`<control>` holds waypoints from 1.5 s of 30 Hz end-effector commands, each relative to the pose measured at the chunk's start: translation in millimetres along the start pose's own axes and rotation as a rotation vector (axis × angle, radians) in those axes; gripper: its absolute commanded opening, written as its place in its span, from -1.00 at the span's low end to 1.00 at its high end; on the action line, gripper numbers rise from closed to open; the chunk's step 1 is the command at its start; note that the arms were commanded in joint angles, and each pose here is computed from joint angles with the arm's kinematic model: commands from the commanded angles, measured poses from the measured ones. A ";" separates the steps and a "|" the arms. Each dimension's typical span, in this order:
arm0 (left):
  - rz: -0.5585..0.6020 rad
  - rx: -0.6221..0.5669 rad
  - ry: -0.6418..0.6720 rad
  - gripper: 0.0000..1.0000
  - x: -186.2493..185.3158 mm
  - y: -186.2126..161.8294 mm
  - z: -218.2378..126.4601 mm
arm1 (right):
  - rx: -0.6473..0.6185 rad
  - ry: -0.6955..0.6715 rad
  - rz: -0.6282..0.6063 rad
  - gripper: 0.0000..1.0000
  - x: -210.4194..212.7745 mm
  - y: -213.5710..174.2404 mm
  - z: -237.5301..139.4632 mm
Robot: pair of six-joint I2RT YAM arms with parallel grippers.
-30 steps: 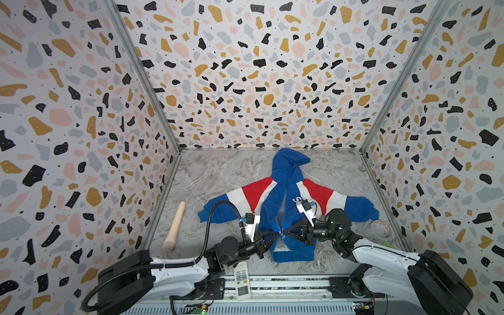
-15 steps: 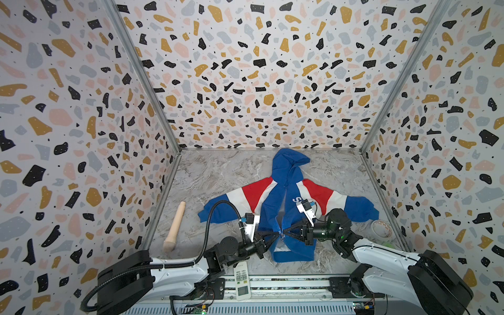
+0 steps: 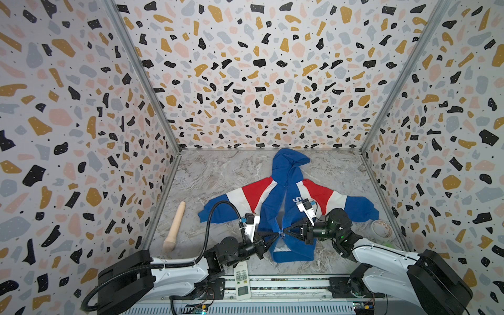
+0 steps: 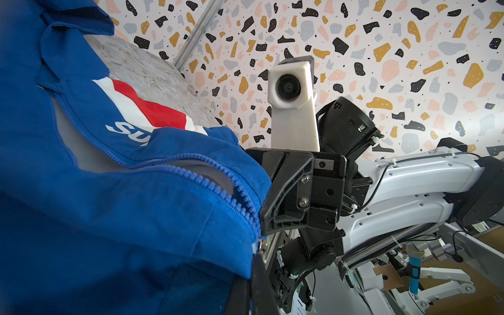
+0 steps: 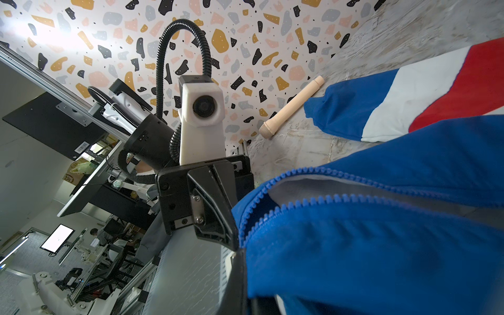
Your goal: Zip up the jacket
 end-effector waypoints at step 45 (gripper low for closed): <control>0.027 0.081 0.057 -1.00 23.9 -19.2 5.0 | -0.243 -0.101 0.216 -1.00 -15.6 9.0 -7.7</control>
Point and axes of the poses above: each gripper's point midway between its finger pads, its own z axis out along the fingers, its own x axis along the line the jaws close on, y = z × x, the point moved 10 cm from there along -z, back along the fingers, and after that the axes turned 11 degrees about -z, right-handed, at the moved point
